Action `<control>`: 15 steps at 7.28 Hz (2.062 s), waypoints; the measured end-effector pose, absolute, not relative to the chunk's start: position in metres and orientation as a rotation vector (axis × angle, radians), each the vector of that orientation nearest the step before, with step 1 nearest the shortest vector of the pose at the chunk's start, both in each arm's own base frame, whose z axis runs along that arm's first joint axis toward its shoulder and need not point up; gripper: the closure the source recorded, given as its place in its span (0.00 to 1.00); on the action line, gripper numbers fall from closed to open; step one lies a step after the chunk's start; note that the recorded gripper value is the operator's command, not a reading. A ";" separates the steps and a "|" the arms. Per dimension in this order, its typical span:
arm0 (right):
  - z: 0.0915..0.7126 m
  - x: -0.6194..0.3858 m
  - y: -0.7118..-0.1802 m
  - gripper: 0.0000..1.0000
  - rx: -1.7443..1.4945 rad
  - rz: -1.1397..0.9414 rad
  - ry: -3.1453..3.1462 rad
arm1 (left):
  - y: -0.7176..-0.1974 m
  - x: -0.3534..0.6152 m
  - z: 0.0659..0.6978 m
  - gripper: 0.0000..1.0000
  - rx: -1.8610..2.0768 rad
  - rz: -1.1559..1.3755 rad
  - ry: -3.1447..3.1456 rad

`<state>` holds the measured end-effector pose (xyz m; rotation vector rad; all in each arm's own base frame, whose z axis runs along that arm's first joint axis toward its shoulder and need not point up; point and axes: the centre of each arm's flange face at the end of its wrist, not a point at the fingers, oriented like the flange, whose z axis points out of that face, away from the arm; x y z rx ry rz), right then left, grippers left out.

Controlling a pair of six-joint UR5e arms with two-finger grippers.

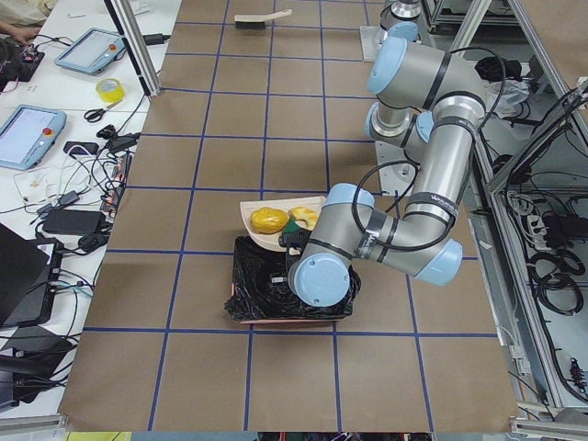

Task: Sweep and dump trash into bin
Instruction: 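Tilt the dustpan with the left gripper to dump the trash into the bin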

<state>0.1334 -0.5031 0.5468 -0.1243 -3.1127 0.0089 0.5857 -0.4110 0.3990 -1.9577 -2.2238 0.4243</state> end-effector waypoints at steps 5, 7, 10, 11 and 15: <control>0.530 0.140 -0.505 0.00 -0.117 0.144 -3.117 | -0.408 0.645 0.412 1.00 -2.228 0.249 -2.193; 0.530 0.141 -0.505 0.00 -0.116 0.150 -3.118 | -0.423 0.639 0.421 1.00 -2.415 0.192 -2.068; 0.542 0.140 -0.495 0.00 -0.112 0.183 -3.118 | -0.438 0.631 0.424 1.00 -2.567 0.104 -1.937; 0.544 0.140 -0.493 0.00 -0.112 0.187 -3.118 | -0.447 0.628 0.425 1.00 -2.608 0.037 -1.897; 0.543 0.140 -0.493 0.00 -0.113 0.186 -3.119 | -0.497 0.589 0.444 1.00 -2.689 -0.296 -1.771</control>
